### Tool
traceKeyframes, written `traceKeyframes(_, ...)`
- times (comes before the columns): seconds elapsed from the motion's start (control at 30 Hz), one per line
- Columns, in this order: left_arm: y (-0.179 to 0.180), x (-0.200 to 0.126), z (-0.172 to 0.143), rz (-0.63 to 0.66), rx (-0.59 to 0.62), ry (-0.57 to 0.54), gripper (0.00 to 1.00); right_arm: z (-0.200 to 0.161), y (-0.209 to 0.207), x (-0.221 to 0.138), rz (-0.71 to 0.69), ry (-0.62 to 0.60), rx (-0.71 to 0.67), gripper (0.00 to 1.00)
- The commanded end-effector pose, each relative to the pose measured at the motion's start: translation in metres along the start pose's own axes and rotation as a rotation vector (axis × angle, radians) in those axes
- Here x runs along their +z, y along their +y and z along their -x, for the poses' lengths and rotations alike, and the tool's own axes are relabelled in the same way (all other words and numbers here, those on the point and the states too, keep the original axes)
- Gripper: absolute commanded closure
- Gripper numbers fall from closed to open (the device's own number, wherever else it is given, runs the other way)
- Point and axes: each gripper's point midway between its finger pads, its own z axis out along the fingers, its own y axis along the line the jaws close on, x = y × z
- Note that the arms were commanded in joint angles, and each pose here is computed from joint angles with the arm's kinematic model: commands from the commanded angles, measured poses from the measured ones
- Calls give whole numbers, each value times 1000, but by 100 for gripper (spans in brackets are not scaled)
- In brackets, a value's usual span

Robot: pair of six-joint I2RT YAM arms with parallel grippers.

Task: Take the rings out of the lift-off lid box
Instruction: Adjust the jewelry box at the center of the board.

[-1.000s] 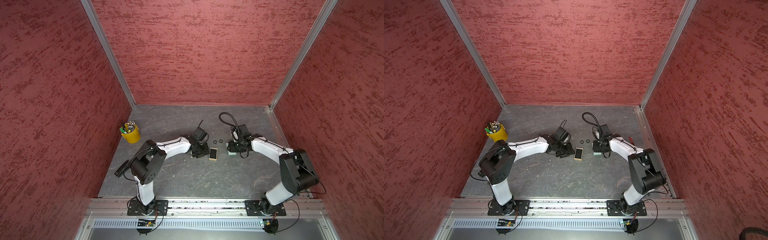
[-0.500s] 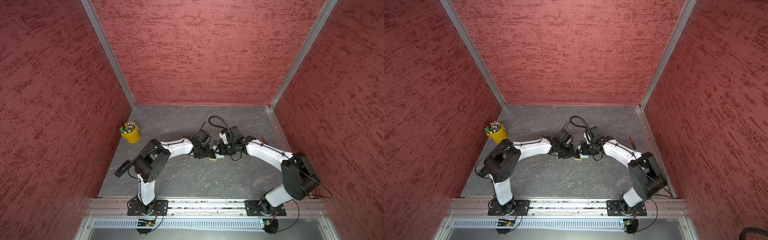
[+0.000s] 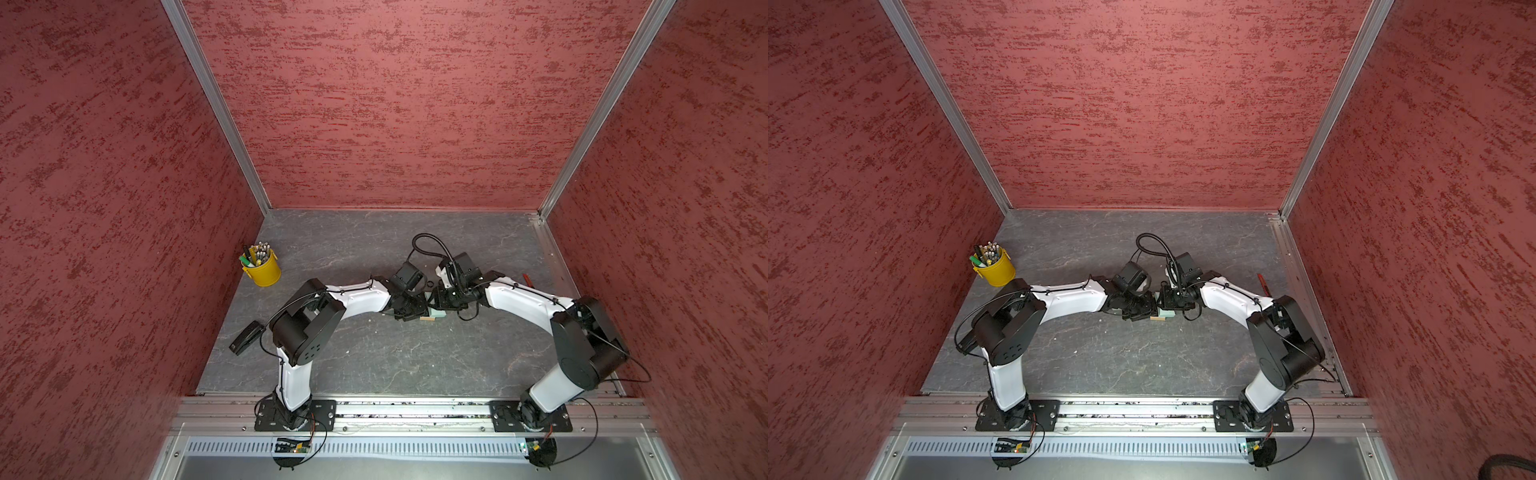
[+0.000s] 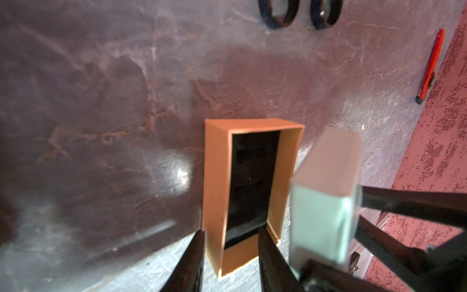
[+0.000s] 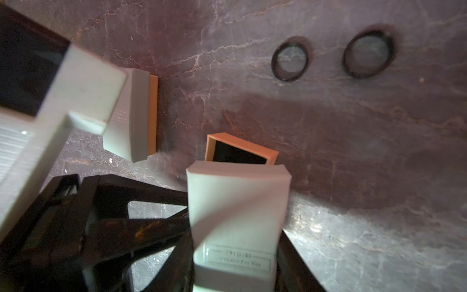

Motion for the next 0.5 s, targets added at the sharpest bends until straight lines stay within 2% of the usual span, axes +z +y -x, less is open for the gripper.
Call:
traceKeyframes(0.0, -6, -9, -3, -30, -5, -7, 60, 18, 8, -7, -4, -56, -27, 54)
traceKeyframes(0.23, 3, -31, 7, -33, -29, -76, 46, 23, 16, -12, 22, -76, -32, 54)
traceKeyframes(0.47, 8, -39, 15, -45, -39, -98, 46, 23, 14, -8, 14, -64, -17, 54)
